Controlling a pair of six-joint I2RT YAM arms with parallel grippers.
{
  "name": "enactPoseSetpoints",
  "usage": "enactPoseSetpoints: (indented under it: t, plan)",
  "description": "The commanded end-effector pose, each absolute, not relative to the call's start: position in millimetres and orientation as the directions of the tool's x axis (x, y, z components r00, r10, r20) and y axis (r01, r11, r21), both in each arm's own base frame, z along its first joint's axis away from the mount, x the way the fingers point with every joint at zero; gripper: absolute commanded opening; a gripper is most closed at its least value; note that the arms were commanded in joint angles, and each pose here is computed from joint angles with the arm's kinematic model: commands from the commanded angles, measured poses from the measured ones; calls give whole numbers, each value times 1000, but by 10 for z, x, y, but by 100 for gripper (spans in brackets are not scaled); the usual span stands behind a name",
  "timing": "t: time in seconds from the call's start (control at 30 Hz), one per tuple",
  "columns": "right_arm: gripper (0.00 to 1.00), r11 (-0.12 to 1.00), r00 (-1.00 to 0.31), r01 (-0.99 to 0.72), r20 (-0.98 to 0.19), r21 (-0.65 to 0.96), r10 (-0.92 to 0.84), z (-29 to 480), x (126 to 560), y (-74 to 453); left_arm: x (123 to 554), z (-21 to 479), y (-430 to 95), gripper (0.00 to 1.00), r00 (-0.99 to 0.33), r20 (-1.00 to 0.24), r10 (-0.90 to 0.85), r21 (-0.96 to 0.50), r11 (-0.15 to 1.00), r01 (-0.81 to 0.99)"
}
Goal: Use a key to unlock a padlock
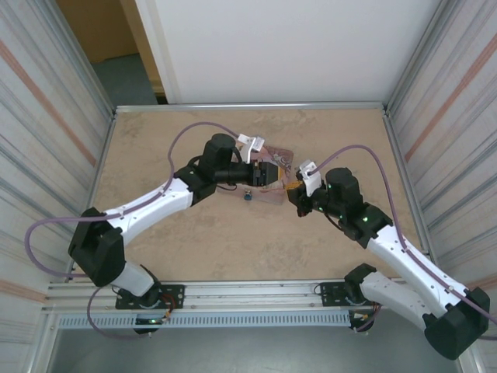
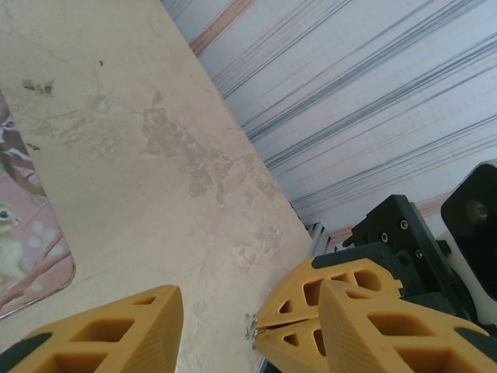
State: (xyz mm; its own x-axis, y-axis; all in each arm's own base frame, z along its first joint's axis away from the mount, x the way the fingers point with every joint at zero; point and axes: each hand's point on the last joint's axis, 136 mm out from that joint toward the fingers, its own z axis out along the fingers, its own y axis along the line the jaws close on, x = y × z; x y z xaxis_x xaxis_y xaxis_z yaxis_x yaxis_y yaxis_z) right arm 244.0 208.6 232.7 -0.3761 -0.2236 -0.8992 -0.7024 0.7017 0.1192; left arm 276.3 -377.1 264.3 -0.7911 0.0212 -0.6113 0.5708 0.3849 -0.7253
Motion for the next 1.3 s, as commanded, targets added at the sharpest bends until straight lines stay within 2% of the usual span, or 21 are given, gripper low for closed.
enactPoseSetpoints:
  t: [0.0, 0.3, 0.5, 0.9, 1.03, 1.27]
  plan:
    - [0, 693, -306, -716, -931, 88, -197, 2616, 2484, 2138, 2743, 2790, -3883, 47, -788, -616, 15, -742, 326, 586]
    - [0, 695, -298, -714, -935, 85, -192, 2660, 2497, 2148, 2753, 2758, -3921, 38, -797, -603, 17, -752, 319, 577]
    - [0, 709, -305, -700, -934, 85, -188, 2641, 2534, 2135, 2743, 2764, -3963, 25, -806, -592, 20, -766, 295, 571]
    - [0, 744, -321, -661, -933, 96, -165, 2631, 2604, 2083, 2718, 2770, -3968, 5, -801, -598, 32, -760, 294, 579]
    - [15, 746, -345, -653, -928, 130, -140, 2627, 2618, 2054, 2714, 2801, -3924, 0, -786, -617, 24, -744, 308, 593]
    - [49, 705, -427, -646, -904, 292, -17, 2711, 2620, 1946, 2725, 2817, -3750, 0, -760, -650, 13, -710, 345, 614]
